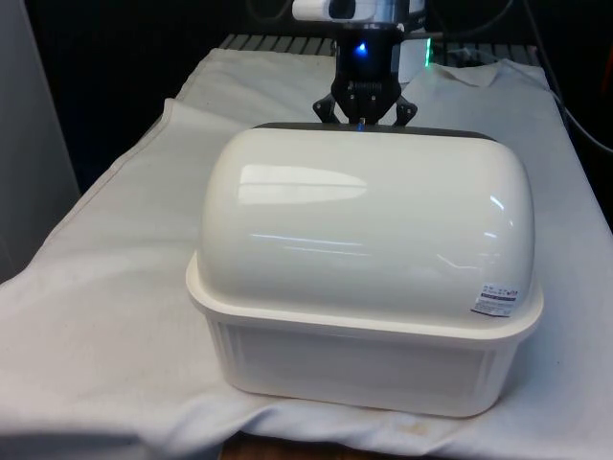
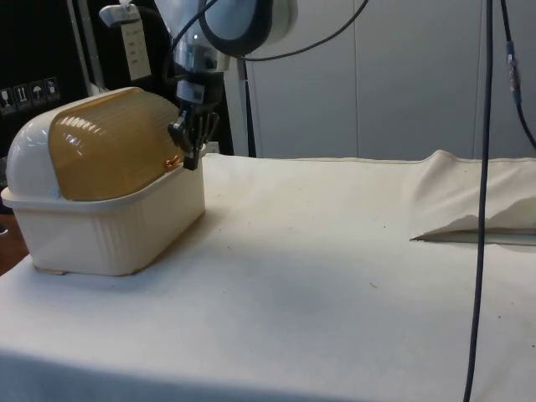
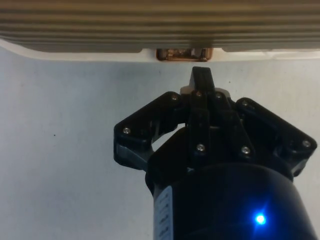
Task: Open the lid, then close it.
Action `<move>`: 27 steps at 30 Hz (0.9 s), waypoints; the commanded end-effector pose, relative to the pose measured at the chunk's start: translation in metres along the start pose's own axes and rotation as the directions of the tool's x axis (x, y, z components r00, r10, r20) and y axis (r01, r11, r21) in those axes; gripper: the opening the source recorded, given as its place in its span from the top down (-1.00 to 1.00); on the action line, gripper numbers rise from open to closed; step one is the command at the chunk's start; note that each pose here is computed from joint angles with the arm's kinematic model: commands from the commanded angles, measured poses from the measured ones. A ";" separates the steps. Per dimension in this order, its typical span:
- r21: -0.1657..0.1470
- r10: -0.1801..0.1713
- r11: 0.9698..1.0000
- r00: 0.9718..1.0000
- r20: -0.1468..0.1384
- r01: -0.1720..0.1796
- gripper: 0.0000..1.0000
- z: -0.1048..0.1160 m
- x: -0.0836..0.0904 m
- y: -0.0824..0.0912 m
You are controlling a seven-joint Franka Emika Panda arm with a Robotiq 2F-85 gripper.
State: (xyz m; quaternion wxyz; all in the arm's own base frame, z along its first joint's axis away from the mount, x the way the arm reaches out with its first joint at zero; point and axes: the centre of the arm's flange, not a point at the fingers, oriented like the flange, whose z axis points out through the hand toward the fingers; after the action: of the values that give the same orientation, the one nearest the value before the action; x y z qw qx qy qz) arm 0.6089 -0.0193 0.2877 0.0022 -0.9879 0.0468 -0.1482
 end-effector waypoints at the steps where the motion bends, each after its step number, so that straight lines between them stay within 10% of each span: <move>1: 0.005 0.009 1.000 1.000 -0.010 -0.009 1.00 -0.001 0.001 -0.001; 27: 0.045 0.088 0.995 0.996 -0.016 -0.088 1.00 -0.003 0.003 -0.002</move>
State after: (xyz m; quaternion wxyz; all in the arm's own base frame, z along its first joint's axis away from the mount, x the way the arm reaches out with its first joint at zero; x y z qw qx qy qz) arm 0.6104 -0.0194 0.2899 0.0245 -0.9844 0.0840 -0.1528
